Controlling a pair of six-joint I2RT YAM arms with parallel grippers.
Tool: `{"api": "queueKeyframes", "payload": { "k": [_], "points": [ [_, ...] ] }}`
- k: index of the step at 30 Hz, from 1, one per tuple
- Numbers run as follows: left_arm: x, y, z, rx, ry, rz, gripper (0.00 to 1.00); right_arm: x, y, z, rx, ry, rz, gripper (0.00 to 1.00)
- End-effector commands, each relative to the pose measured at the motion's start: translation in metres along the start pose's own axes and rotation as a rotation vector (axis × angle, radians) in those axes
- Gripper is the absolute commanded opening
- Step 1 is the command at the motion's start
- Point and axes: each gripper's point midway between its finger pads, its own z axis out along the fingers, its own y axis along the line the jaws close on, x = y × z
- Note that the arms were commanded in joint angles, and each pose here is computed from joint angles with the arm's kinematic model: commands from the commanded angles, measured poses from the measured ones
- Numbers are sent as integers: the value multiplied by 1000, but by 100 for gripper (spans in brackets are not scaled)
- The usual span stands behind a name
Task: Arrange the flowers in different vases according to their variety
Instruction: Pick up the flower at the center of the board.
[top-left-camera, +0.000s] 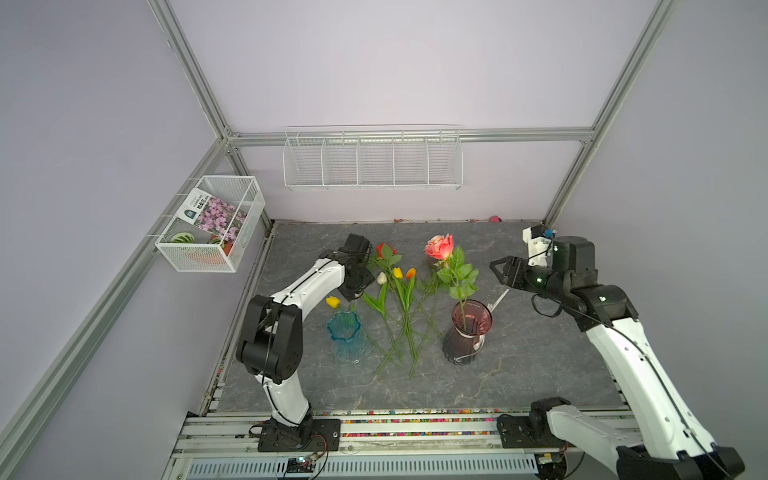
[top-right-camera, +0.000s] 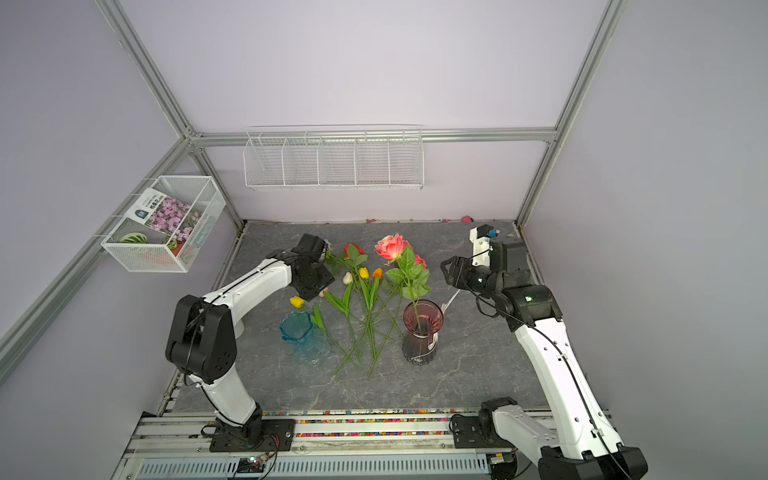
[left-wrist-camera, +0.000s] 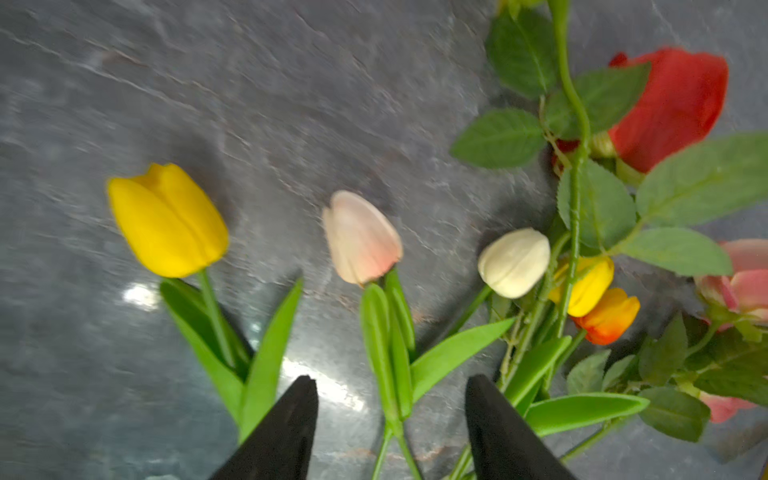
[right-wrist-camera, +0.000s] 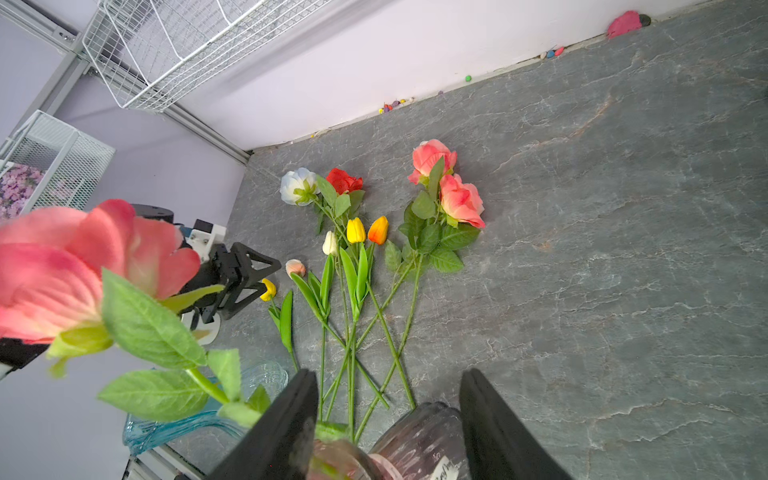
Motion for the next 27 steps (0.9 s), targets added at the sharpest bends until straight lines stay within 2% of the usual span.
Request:
{"api": "queueKeyframes", "payload": {
  "k": [1, 12, 21, 23, 27],
  "points": [
    [19, 3, 16, -60, 72, -10, 57, 6, -2, 4, -16, 25, -4, 58],
    [71, -4, 40, -92, 139, 62, 54, 8, -6, 11, -20, 39, 3, 57],
    [93, -7, 46, -91, 172, 43, 40, 9, -5, 13, -34, 43, 10, 56],
    [97, -11, 48, -86, 183, 40, 32, 9, -5, 13, -34, 41, 9, 56],
    [99, -12, 51, -102, 176, 30, 26, 10, -5, 11, -34, 40, 7, 56]
  ]
}}
